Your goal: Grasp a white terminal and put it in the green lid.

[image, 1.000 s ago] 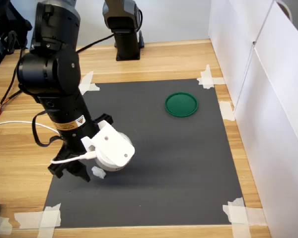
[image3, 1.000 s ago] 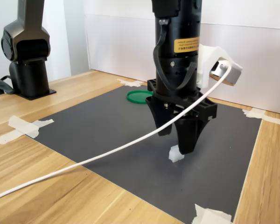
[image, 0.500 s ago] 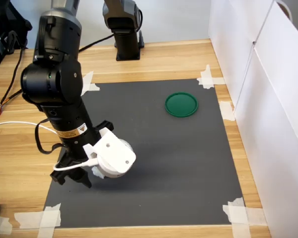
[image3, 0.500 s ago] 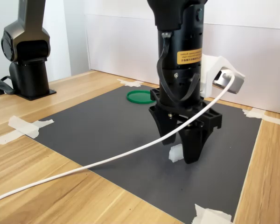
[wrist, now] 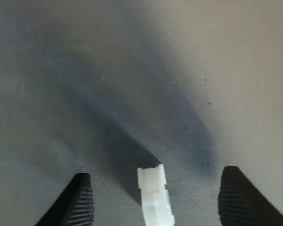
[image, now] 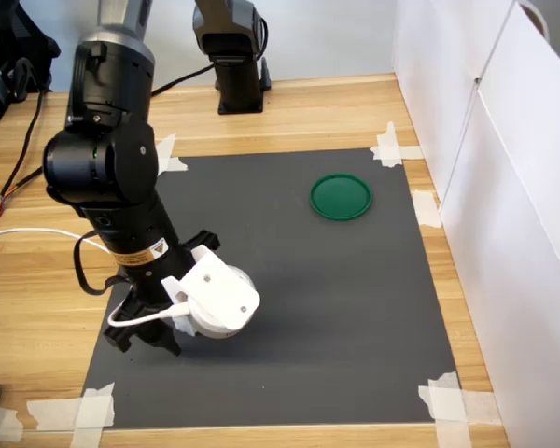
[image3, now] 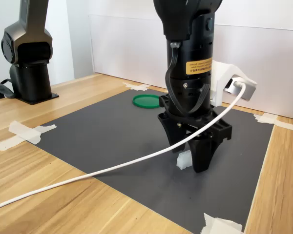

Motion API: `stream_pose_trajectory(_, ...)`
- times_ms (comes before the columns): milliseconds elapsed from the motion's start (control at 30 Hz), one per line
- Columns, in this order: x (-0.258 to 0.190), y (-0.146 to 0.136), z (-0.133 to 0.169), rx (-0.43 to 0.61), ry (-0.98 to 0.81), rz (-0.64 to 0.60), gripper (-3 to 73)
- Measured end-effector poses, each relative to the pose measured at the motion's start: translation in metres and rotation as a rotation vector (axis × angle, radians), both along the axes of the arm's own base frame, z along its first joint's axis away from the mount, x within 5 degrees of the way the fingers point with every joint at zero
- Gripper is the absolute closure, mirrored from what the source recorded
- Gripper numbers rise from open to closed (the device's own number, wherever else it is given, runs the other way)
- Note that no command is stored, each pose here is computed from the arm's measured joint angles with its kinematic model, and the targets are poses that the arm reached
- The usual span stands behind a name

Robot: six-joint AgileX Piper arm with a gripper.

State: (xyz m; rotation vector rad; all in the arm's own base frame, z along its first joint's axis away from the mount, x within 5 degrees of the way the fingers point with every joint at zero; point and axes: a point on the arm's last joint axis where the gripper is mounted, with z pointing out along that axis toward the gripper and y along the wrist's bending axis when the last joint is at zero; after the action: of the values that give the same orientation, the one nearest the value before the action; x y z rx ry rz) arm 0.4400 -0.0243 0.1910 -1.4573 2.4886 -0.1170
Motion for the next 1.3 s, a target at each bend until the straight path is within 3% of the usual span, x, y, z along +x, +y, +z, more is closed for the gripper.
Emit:
stream_pose_trajectory(233,0.001,0.000,-0.007,0.001,0.020,-0.011,7.4)
stream_pose_trajectory(367,0.000,0.000,-0.007,0.002,0.027,-0.013,13.4)
stream_pose_trajectory(467,0.000,0.000,-0.008,0.004,0.034,-0.018,24.6)
stream_pose_trajectory(667,0.000,-0.001,-0.007,0.005,0.036,-0.058,60.1)
stream_pose_trajectory(900,-0.007,0.007,0.021,0.004,0.001,-0.069,60.9)
stream_pose_trajectory(1133,-0.044,0.075,0.083,0.037,-0.083,0.017,60.9)
stream_pose_trajectory(1300,-0.086,0.112,0.093,0.055,-0.091,0.108,60.9)
